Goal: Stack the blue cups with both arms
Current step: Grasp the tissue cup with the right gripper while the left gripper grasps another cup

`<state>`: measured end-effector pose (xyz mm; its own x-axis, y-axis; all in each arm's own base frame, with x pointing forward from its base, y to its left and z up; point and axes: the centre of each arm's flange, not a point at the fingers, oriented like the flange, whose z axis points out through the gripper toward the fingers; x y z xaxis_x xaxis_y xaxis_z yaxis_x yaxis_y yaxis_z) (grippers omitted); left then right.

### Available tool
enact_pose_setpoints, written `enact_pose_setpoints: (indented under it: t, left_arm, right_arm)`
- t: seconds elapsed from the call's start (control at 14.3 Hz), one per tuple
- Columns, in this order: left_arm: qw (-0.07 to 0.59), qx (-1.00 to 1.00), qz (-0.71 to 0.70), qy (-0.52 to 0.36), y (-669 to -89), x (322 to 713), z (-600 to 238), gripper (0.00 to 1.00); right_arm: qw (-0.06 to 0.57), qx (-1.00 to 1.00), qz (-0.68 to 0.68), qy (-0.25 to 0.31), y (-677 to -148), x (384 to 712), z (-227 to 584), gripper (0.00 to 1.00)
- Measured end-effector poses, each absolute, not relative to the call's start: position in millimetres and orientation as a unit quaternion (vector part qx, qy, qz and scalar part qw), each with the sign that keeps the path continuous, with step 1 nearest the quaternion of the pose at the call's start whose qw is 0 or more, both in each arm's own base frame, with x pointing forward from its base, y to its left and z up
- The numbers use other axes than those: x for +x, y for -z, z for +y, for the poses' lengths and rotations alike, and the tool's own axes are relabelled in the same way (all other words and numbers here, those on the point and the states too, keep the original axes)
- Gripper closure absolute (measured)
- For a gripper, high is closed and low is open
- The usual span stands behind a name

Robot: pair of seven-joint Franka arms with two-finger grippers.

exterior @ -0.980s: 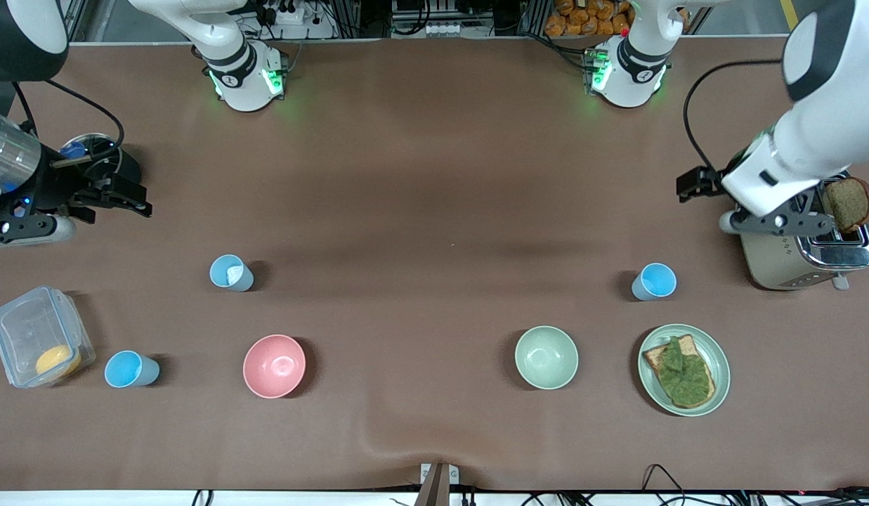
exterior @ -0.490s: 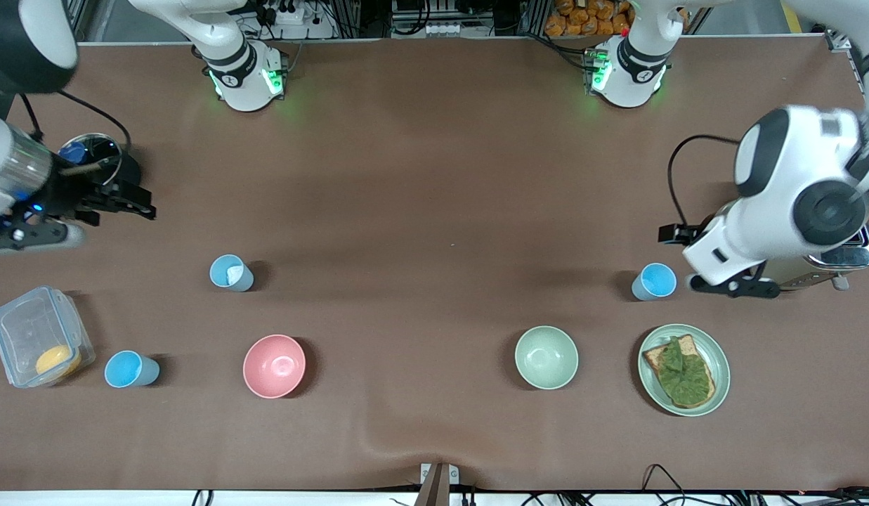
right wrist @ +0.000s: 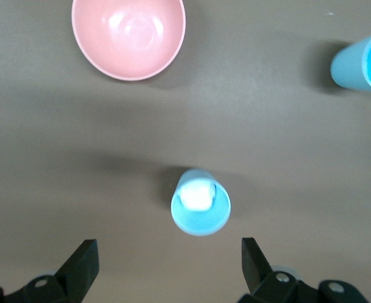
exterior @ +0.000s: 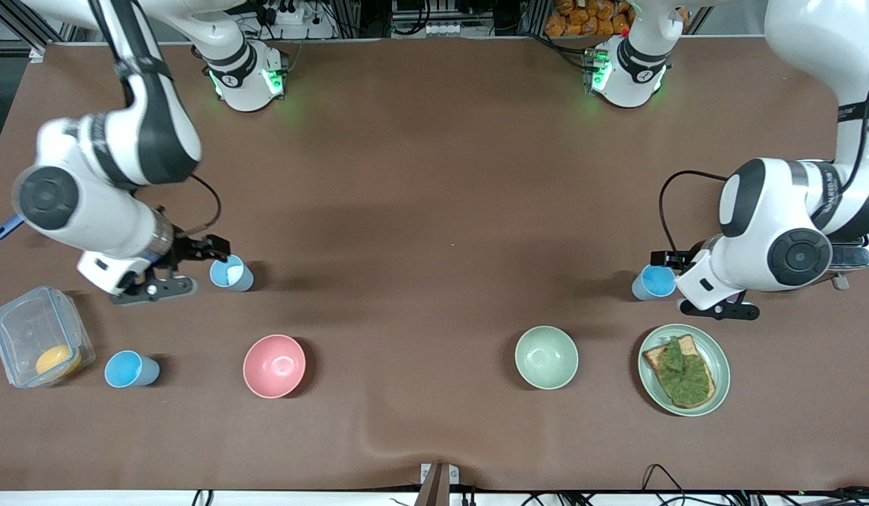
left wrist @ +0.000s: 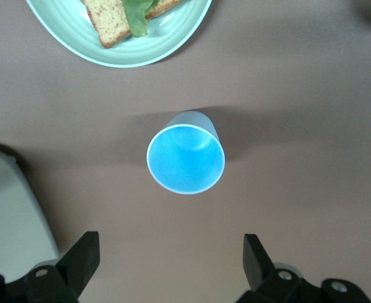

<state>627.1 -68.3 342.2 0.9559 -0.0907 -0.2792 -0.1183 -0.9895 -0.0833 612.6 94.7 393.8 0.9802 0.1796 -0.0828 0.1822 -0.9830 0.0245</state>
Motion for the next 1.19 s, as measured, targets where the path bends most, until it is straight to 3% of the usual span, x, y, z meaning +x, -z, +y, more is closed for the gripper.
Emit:
enact_pose_setpoints:
  t: [0.21,0.49,0.7,0.98,1.05,1.19]
  left_arm:
    - [0.045,-0.99,0.051,-0.125,-321.9,623.3,-62.2,0.0]
    - [0.038,-0.994,0.051,-0.093,-298.1,619.7,-58.5,0.0]
    - [0.034,-0.995,0.05,-0.083,-280.3,614.9,-55.7,0.0]
    - [0.031,-0.994,0.048,-0.098,-255.9,609.4,-49.5,0.0]
    - [0.031,-0.993,0.048,-0.1,-252.0,608.8,-49.1,0.0]
    - [0.03,-0.993,0.048,-0.101,-249.2,608.6,-49.1,0.0]
  right_arm:
    - [0.026,0.994,0.093,0.041,-345.0,610.8,90.5,0.0]
    - [0.033,0.993,0.079,0.081,-289.3,601.4,89.1,0.0]
    - [0.036,0.993,0.06,0.097,-266.4,587.8,89.8,0.0]
    - [0.035,0.995,0.057,0.077,-247.6,577.1,109.6,0.0]
    - [0.035,0.995,0.06,0.076,-241.8,575.2,111.3,0.05]
    - [0.046,0.994,0.07,0.073,-233.8,575.2,111.1,0.3]
